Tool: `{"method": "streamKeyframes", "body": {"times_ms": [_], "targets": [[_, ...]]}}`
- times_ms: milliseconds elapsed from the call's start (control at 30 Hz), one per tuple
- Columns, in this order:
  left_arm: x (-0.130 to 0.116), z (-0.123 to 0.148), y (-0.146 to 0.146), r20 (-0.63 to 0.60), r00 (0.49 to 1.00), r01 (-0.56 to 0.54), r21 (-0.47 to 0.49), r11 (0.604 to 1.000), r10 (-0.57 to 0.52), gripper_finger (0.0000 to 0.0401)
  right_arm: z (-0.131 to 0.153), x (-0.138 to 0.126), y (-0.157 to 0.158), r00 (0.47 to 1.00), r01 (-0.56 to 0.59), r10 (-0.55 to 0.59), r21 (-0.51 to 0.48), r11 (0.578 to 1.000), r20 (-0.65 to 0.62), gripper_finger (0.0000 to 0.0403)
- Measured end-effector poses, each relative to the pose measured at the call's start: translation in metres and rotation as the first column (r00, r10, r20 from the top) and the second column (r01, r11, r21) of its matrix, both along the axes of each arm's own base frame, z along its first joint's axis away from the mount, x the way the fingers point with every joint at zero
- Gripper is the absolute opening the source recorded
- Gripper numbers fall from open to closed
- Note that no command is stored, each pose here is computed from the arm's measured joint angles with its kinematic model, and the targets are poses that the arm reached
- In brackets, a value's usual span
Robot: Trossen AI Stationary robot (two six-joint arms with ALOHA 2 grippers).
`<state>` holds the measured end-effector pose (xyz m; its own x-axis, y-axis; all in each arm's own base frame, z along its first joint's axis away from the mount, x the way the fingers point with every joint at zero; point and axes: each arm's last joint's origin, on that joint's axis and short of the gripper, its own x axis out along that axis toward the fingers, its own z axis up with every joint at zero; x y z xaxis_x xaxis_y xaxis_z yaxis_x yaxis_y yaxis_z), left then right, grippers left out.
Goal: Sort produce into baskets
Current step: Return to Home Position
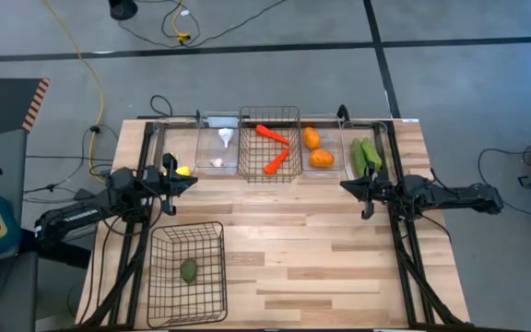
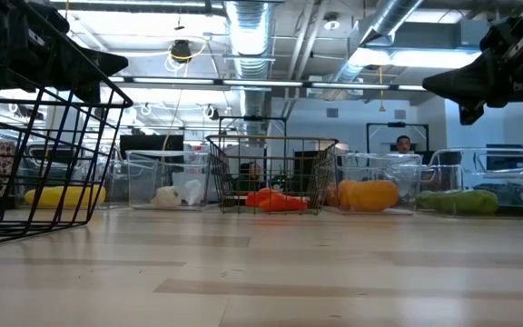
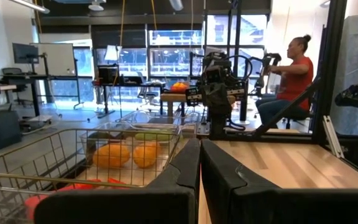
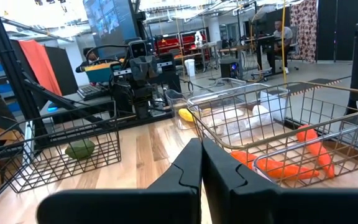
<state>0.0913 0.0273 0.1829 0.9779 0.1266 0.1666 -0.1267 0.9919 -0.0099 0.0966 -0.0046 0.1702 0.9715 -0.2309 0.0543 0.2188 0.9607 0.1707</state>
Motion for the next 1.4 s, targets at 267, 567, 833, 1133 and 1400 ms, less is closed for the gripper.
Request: {"method": "streamKeyframes", "body": {"times_ms": [267,567,833,1133,1400], "targets": [[0.0000,-0.0001,0.0001,-0.001,1.000,-0.003,-0.001,1.000,0.003,0.0000,-0.0001,0.0000,0.0000,1.000,0.000,0.000,0.000,1.000,0.000,0.0036],[0.0000,-0.0002,0.0001,-0.002,1.000,-0.003,-0.001,1.000,0.003,0.0000,-0.0001,0.0000,0.0000,1.000,0.000,0.000,0.000,1.000,0.000,0.0036],[0.0004,-0.0026,0.0002,-0.026,1.000,-0.003,-0.010,1.000,0.003,0.0000,-0.0002,0.0000,0.0000,1.000,0.000,0.000,0.001,1.000,-0.001,0.0036],[0.0006,-0.0047,0.0003,-0.046,0.999,-0.004,-0.018,1.000,0.003,0.0000,0.0000,0.0000,0.0000,1.000,0.000,0.000,0.001,1.000,0.000,0.0036],[0.0009,-0.0076,0.0005,-0.075,0.997,-0.005,-0.026,1.000,0.004,0.0000,-0.0001,0.0000,0.0000,1.000,0.000,0.000,0.000,1.000,0.000,0.0036]]}}
